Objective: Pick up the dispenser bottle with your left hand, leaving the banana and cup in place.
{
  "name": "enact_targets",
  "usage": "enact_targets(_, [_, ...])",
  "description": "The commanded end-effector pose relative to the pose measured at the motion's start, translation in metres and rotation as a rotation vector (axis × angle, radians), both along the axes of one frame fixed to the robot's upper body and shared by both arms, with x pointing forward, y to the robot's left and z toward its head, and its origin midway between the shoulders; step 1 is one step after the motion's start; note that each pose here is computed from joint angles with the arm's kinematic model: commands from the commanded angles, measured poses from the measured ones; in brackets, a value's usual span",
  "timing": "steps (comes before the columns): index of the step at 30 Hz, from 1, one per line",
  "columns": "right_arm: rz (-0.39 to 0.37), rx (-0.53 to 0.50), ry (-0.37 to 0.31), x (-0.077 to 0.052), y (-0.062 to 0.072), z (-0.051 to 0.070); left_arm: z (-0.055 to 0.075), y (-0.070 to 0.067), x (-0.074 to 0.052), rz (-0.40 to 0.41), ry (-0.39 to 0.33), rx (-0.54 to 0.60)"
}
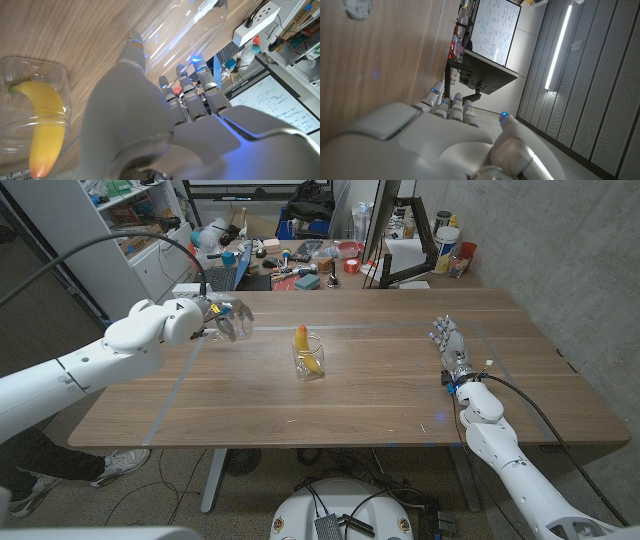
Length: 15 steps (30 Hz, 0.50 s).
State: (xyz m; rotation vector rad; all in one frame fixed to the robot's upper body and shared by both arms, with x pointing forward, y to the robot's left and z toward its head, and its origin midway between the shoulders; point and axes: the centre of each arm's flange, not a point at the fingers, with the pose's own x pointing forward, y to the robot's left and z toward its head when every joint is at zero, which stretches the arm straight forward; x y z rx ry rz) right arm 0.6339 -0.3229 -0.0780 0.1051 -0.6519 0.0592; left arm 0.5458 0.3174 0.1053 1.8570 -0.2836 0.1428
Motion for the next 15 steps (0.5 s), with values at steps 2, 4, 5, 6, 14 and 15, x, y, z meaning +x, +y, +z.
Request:
enact_targets(2, [-0.006, 0.002, -0.003, -0.0017, 0.0008, -0.0004, 0.0061, 0.0037, -0.0065, -0.045, -0.071, -0.047])
enact_targets(4, [-0.007, 0.001, -0.003, -0.0018, 0.0008, -0.0004, 0.0067, 0.0048, -0.0076, -0.054, -0.082, -0.060])
enact_targets(5, [-0.008, 0.000, -0.003, -0.0018, 0.0009, -0.0004, 0.0071, 0.0050, -0.0080, -0.057, -0.086, -0.062])
enact_targets(6, [-0.008, 0.000, -0.003, -0.0018, 0.0009, -0.0005, 0.0076, 0.0055, -0.0089, -0.062, -0.097, -0.068])
enact_targets(14, [-0.009, -0.001, -0.005, -0.0017, 0.0010, -0.0008, 0.0090, 0.0062, -0.0124, -0.090, -0.151, -0.095])
enact_targets(15, [-0.009, -0.002, -0.005, -0.0016, 0.0010, -0.0009, 0.0091, 0.0065, -0.0127, -0.095, -0.158, -0.101])
